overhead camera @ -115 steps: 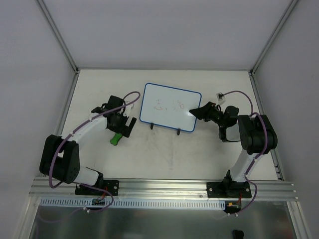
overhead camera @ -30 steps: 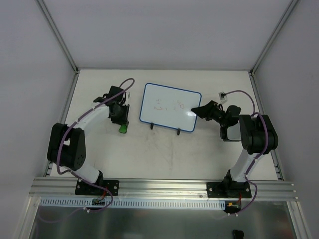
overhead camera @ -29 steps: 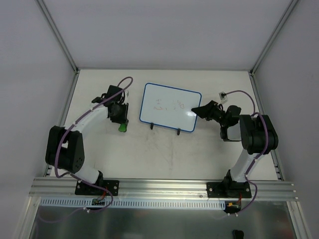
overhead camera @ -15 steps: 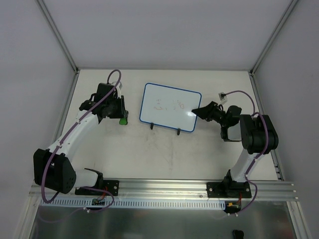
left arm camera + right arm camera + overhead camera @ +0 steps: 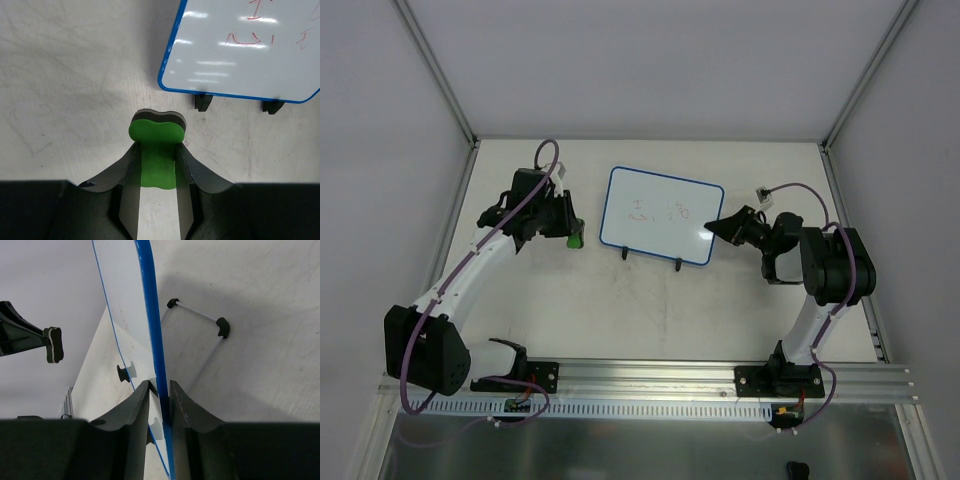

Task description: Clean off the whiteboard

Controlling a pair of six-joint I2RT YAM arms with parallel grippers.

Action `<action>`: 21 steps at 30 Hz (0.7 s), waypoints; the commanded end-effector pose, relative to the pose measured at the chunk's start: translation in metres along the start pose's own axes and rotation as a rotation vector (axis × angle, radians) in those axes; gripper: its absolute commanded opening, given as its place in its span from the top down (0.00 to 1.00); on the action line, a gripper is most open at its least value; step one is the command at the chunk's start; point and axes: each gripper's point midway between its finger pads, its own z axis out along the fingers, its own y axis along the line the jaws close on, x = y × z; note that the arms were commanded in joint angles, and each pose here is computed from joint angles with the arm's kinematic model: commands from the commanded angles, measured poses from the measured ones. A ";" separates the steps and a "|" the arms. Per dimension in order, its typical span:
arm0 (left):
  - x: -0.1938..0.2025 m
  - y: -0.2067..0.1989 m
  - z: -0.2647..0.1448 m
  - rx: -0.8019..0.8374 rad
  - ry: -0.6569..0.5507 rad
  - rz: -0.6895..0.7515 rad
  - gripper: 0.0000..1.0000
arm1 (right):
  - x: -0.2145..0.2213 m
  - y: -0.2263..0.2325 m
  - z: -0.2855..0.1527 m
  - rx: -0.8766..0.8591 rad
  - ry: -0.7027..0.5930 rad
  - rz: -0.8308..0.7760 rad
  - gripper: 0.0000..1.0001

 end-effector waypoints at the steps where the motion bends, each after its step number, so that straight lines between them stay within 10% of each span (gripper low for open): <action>1: -0.016 -0.019 -0.012 0.110 -0.100 -0.015 1.00 | -0.032 0.032 0.005 -0.134 -0.100 -0.208 0.79; 10: -0.028 -0.027 -0.012 0.168 -0.205 0.014 1.00 | -0.028 0.024 0.010 -0.122 -0.094 -0.214 1.00; 21: -0.038 -0.021 0.015 0.078 -0.239 0.039 1.00 | -0.019 0.023 0.008 -0.107 -0.090 -0.243 1.00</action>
